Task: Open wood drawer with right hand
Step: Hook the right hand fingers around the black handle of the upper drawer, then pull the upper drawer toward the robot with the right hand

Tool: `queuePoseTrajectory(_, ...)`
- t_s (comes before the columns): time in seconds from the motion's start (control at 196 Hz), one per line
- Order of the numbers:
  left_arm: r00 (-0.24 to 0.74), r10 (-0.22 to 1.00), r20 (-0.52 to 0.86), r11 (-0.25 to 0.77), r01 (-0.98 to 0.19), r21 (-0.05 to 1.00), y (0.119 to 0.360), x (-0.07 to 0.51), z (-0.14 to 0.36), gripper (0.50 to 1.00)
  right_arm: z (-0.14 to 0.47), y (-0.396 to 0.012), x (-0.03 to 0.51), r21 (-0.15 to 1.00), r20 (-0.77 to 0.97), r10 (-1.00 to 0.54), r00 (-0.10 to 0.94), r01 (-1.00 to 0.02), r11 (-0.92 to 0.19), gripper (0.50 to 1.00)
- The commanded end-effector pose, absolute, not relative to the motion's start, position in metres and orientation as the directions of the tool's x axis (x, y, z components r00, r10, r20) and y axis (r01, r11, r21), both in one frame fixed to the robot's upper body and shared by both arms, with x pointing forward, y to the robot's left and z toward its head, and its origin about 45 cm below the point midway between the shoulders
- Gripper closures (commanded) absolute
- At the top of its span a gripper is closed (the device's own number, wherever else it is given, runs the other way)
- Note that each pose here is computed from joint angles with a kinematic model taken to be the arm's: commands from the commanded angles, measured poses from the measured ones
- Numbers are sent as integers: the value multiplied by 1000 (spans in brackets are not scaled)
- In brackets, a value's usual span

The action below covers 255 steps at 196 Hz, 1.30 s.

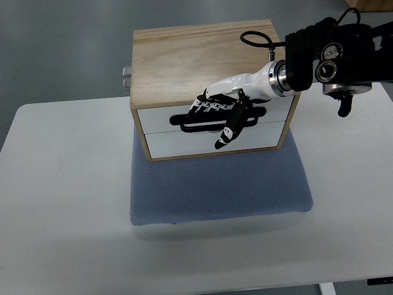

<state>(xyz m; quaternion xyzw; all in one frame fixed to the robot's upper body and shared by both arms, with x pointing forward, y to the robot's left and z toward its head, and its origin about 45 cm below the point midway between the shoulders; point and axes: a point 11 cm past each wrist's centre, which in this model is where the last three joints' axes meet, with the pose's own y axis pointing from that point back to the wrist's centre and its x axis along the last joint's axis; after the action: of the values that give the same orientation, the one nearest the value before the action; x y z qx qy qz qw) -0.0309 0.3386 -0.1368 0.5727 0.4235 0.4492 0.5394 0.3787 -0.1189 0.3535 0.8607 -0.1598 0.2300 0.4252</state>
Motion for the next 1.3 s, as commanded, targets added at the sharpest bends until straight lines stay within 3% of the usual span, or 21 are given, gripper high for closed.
queuePoseTrajectory(0.0, 238, 970, 58, -60, -1, 998, 339, -30, -137, 500, 350, -120, 379, 662, 529, -82, 845, -470, -584, 642)
queuePoseTrajectory(0.428, 238, 970, 58, -60, -1, 998, 339, -30, -137, 500, 347, -119, 379, 667, 528, -76, 846, -468, -580, 568)
queuePoseTrajectory(1.294, 239, 969, 58, -60, 0, 998, 339, -30, -137, 500, 337, -123, 378, 690, 509, -61, 859, -450, -568, 566)
